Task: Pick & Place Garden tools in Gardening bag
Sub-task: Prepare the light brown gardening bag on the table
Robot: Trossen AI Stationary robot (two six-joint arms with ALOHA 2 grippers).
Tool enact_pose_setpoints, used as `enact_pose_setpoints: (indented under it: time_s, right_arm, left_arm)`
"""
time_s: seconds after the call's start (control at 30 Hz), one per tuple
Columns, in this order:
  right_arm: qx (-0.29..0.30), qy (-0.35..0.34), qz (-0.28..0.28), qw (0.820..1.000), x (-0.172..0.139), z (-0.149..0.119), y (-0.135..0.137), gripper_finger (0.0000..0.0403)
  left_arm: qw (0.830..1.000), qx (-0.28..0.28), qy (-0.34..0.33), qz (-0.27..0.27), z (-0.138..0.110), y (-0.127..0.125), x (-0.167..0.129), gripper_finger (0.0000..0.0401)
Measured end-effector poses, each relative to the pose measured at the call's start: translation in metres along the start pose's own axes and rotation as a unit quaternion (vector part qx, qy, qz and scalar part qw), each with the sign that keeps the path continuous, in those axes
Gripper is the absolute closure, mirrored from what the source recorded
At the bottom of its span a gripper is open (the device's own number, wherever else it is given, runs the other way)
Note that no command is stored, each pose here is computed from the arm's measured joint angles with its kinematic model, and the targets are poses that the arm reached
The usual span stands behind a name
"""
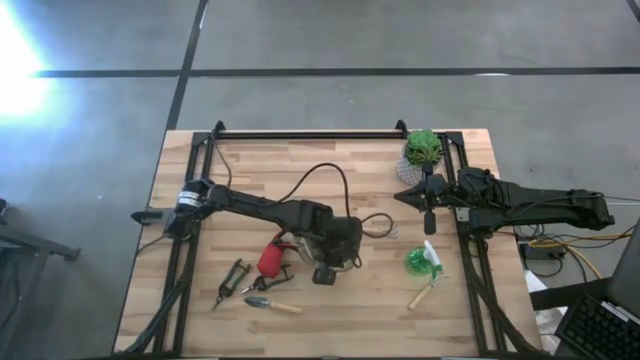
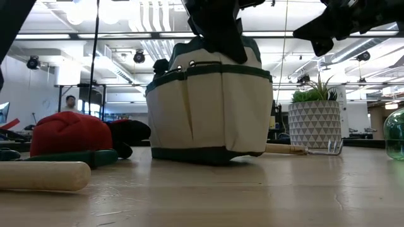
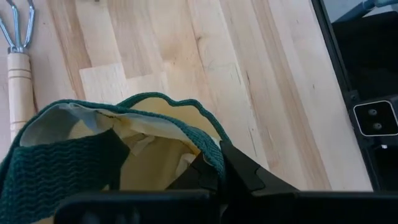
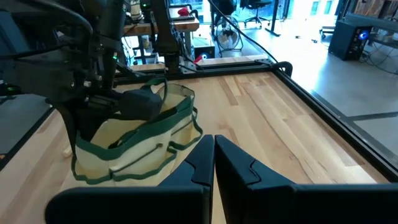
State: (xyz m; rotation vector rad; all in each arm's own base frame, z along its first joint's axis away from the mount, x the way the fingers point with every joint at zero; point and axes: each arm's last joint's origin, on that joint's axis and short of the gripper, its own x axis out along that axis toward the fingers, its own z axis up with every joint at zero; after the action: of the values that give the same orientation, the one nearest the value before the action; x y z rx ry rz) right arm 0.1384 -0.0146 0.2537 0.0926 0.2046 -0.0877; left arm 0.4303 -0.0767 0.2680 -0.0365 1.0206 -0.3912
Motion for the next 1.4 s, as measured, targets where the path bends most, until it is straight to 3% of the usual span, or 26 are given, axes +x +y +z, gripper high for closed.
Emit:
enact_pose_setpoints:
  time_s: [0.33,0.8,1.07,1.4]
  right_arm:
    - [0.0,0.0,0.0,1.0,0.0,0.0,0.0,0.0394]
    - [0.0,0.0,0.0,1.0,0.0,0.0,0.0,0.0394]
    - [0.0,0.0,0.0,1.0,0.0,0.0,0.0,0.0394]
    - [0.0,0.0,0.0,1.0,0.0,0.0,0.0,0.0394]
  left_arm:
    - [0.999,0.034,-0.003,0.0,0.001,0.0,0.0,0.0373]
    - [1.0,0.024,-0.01,-0.008,0.002,-0.002,-0.005,0.0237]
    - [0.999,0.044,-0.024,-0.007,0.013,-0.006,-0.021,0.0231]
    - [0.998,0.057,0.022,-0.004,0.017,-0.014,-0.056,0.0231]
